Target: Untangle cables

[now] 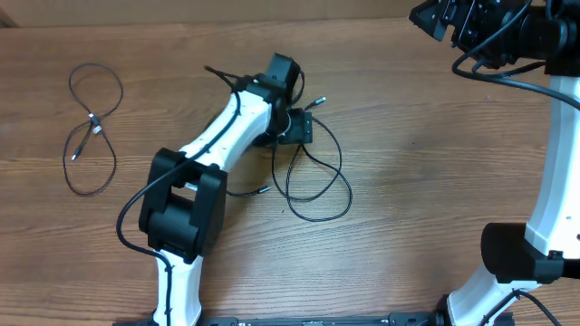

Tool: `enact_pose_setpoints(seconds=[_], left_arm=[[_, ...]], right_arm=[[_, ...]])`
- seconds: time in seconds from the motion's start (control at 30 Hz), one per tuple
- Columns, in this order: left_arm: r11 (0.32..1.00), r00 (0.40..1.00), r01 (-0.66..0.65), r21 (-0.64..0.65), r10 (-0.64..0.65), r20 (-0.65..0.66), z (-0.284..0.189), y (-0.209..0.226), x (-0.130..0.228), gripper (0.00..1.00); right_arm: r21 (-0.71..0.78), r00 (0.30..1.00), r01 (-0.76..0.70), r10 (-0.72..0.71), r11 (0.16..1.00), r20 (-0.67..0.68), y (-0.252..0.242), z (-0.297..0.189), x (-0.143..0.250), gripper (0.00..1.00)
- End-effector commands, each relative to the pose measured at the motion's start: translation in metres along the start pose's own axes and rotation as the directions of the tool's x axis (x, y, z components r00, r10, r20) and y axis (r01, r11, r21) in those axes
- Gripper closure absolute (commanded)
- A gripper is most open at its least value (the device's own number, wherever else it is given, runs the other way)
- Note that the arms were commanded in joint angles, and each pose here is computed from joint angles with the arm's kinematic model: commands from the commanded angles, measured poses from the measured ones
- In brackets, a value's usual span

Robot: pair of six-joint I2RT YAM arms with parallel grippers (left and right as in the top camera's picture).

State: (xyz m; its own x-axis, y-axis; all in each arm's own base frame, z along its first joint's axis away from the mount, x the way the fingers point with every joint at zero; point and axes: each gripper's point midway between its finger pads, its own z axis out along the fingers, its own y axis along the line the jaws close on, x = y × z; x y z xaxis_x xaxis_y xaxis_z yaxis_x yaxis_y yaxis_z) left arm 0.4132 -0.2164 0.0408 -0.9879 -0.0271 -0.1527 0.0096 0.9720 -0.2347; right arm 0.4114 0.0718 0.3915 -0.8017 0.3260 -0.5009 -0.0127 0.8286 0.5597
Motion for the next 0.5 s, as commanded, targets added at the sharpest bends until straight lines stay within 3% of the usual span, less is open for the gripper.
enact_pose_setpoints(seconds=[0.0,0.1,0.2,0.3,0.47], left_arm=[[0.999,0.999,-0.032,0.027,0.032,0.003,0.01,-0.015,0.013,0.31],[0.996,0.997,-0.08,0.04,0.081,-0.01,0.018,-0.019,0.023,0.44],[0.993,0.993,-0.116,0.036,0.116,-0.018,0.02,-0.018,0.027,0.96],[0.993,0.994,-0.109,0.051,0.109,0.013,0.008,-0.021,0.016,0.96],[0.974,0.958,-0.191,0.125,0.157,0.24,-0.093,-0.055,-0.028,0.96]], right_arm=[[0.006,1.0,0.008,-0.008,1.0,0.011,-0.002,-0.002,-0.003,0.09],[0.006,1.0,0.009,-0.009,1.0,0.012,-0.002,-0.002,-0.003,0.09],[0.007,1.0,0.009,-0.009,1.0,0.011,-0.002,-0.002,-0.003,0.09],[0.006,1.0,0.009,-0.009,1.0,0.012,-0.002,-0.002,-0.003,0.09],[0.005,1.0,0.012,-0.012,1.0,0.018,-0.001,-0.002,-0.004,0.09]])
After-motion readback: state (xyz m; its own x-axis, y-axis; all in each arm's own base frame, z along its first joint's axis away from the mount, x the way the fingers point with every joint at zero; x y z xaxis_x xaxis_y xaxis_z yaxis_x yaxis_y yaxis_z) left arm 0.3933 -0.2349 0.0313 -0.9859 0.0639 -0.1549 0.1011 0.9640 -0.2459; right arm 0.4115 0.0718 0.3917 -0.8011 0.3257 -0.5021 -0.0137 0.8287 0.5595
